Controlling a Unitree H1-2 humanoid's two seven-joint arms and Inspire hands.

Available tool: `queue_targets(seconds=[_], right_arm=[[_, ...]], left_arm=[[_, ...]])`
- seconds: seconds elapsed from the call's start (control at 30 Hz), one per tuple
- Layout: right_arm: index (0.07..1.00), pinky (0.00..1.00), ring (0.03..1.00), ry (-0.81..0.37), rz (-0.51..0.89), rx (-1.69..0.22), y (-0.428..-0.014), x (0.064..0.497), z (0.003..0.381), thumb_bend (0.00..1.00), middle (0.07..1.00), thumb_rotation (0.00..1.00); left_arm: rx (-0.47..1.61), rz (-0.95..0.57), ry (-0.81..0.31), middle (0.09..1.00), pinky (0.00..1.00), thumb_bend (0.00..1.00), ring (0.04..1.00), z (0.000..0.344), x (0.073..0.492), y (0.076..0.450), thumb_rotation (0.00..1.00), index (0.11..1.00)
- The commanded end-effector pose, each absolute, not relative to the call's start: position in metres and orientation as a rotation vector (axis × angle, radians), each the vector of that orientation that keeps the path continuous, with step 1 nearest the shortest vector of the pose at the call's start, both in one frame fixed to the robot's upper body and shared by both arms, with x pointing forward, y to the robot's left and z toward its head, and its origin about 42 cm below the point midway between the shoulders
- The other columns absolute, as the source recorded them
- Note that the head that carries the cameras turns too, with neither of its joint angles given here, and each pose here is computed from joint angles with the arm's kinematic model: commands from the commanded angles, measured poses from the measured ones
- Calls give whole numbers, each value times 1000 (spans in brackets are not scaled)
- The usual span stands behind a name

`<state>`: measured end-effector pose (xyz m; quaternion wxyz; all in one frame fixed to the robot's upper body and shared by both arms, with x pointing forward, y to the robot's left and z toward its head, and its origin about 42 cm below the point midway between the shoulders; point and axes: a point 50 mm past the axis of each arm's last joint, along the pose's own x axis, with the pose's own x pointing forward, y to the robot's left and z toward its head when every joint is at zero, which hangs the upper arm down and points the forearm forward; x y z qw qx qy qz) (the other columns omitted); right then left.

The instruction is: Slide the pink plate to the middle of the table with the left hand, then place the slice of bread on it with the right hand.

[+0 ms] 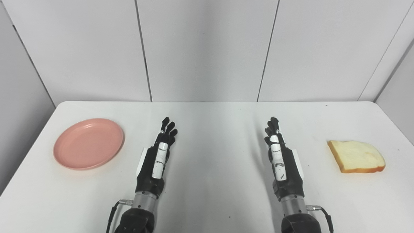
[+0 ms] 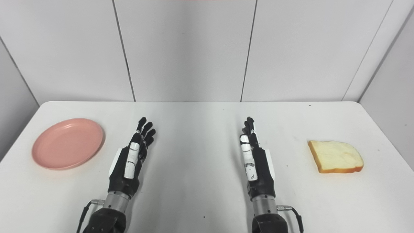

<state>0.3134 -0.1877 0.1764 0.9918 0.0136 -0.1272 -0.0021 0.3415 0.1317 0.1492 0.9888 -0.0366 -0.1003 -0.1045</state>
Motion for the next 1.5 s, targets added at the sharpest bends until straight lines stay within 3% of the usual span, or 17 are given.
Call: queue_targets(seconds=[0.0,1.0,1.23,1.47], right_arm=[[1000,1000,996,-332,3,27,-185,318,190,486,1000,1000],[1000,1000,993,-321,2,27,-186,317,189,494,1000,1000],[1000,1000,1000,-329,11,25,-200,318,192,427,1000,1000],[1000,1000,1000,-327,21,51,-216,321,189,446,1000,1000]], left_arm=[[-77,-220,-280,978,980,652,959,170,348,126,1000,985],[-67,-217,-281,972,963,658,955,168,349,123,1000,978],[-42,-198,-269,952,935,674,942,165,349,106,999,956],[-14,-204,-242,941,915,670,938,161,353,85,1000,949]])
